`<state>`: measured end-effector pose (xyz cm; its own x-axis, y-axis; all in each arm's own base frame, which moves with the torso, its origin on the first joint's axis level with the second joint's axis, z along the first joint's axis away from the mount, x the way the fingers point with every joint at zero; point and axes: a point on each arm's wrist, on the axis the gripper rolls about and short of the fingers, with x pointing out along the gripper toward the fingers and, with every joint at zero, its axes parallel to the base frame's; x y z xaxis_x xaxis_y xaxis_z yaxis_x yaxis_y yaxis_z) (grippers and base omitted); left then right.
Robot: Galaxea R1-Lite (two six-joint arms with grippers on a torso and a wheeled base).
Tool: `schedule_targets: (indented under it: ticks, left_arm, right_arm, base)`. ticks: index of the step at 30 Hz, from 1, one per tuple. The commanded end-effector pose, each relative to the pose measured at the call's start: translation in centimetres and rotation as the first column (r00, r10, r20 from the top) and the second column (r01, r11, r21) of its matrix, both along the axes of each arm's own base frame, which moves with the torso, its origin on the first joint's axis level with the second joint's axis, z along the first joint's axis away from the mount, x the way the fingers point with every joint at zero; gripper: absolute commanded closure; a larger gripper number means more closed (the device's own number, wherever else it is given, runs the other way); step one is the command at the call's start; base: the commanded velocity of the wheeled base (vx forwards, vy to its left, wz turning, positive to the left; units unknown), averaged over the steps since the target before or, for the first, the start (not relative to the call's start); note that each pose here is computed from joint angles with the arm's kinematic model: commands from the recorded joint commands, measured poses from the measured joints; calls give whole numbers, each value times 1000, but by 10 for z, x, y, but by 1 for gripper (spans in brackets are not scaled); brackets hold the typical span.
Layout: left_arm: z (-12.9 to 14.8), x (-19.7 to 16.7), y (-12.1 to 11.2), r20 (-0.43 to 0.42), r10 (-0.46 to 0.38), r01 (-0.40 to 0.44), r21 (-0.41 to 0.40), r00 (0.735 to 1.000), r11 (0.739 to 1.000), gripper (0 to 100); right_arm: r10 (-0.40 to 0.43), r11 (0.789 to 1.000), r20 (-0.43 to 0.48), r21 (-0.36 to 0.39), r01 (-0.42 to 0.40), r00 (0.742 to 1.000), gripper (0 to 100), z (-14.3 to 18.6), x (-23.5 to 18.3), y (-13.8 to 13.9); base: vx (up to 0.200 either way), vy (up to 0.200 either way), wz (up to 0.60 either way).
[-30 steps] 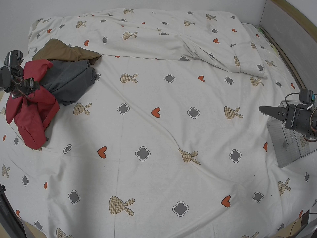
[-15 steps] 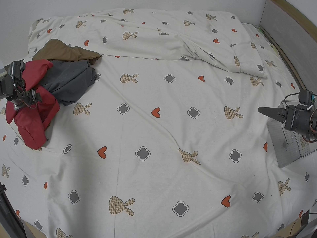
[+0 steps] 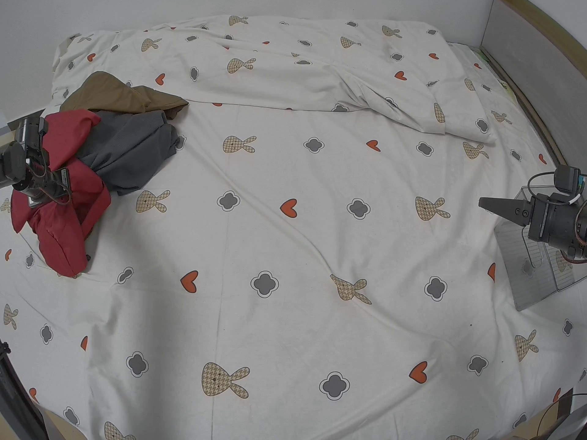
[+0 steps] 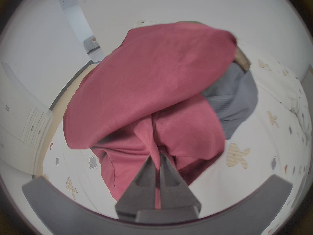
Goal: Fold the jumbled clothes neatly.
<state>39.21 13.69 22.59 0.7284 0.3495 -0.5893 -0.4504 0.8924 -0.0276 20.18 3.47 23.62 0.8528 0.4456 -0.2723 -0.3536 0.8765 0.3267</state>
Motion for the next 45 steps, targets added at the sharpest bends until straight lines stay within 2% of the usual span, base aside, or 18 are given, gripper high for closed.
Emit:
schedule_targets:
  ticks: [1,2,4,5,6,9,15,20,24,27,28,29,33,35,36,37,41,45]
  left_arm:
    - [50,-49,-50,97,-133,134,-5,986,991,100]
    - [58,-57,-58,118,-160,162,-8,980,987,100]
    - [87,-91,-96,204,-280,289,-12,938,957,100]
    - [88,-92,-98,207,-287,296,-12,935,955,100]
    - [106,-117,-125,253,-369,381,1,894,924,100]
    - [131,-159,-168,309,-514,533,25,800,846,100]
    - [169,-213,-217,423,-681,731,60,599,680,100]
    - [178,-222,-238,447,-717,792,30,535,609,100]
    - [172,-215,-243,419,-715,782,21,559,623,100]
    - [156,-198,-241,355,-660,699,22,663,714,100]
    - [155,-197,-240,349,-656,694,22,669,720,100]
    - [145,-187,-234,312,-607,631,28,731,775,100]
    - [132,-179,-223,263,-563,578,21,784,816,100]
    - [121,-171,-212,227,-519,529,18,824,848,100]
    - [118,-168,-208,217,-501,510,16,838,860,0]
    - [118,-168,-208,217,-501,510,16,838,860,0]
    - [95,-135,-190,123,-382,383,17,916,924,0]
    - [72,-112,-181,41,-297,296,38,954,955,0]
  right_arm:
    - [17,1000,4,1,-17,1000,0,1,-2,3]
    - [18,1000,3,2,-18,1000,0,1,-2,4]
    - [27,1000,8,2,-27,1000,0,2,-5,5]
    - [29,1000,8,2,-29,1000,0,2,-5,5]
    - [33,999,8,2,-33,999,0,2,-6,6]
    - [40,999,5,0,-40,999,0,1,-7,7]
    - [61,998,-6,0,-61,998,0,-2,-7,12]
    - [89,996,-19,-4,-89,996,0,-5,-9,18]
    - [94,996,-26,-9,-94,995,0,-8,-10,20]
    - [87,996,-26,-14,-87,996,0,-8,-11,22]
    - [88,996,-27,-16,-88,996,0,-8,-10,22]
    - [87,996,-31,-15,-88,996,0,-9,-10,22]
    - [87,996,-34,-16,-88,996,0,-10,-9,22]
    - [87,996,-34,-16,-88,996,0,-10,-9,22]
    - [87,996,-34,-16,-88,996,0,-10,-9,22]
    - [87,996,-34,-16,-88,996,0,-10,-9,22]
    - [91,996,-35,-17,-91,995,0,-10,-9,23]
    - [96,995,-36,-16,-97,995,0,-10,-10,24]
  base:
    - [0,0,0]
    - [0,0,0]
    - [0,0,0]
    - [0,0,0]
    - [0,0,0]
    - [0,0,0]
    - [0,0,0]
    - [0,0,0]
    - [0,0,0]
    - [0,0,0]
    - [0,0,0]
    - [0,0,0]
    - [0,0,0]
    - [0,0,0]
    - [0,0,0]
    - [0,0,0]
    - [0,0,0]
    - [0,0,0]
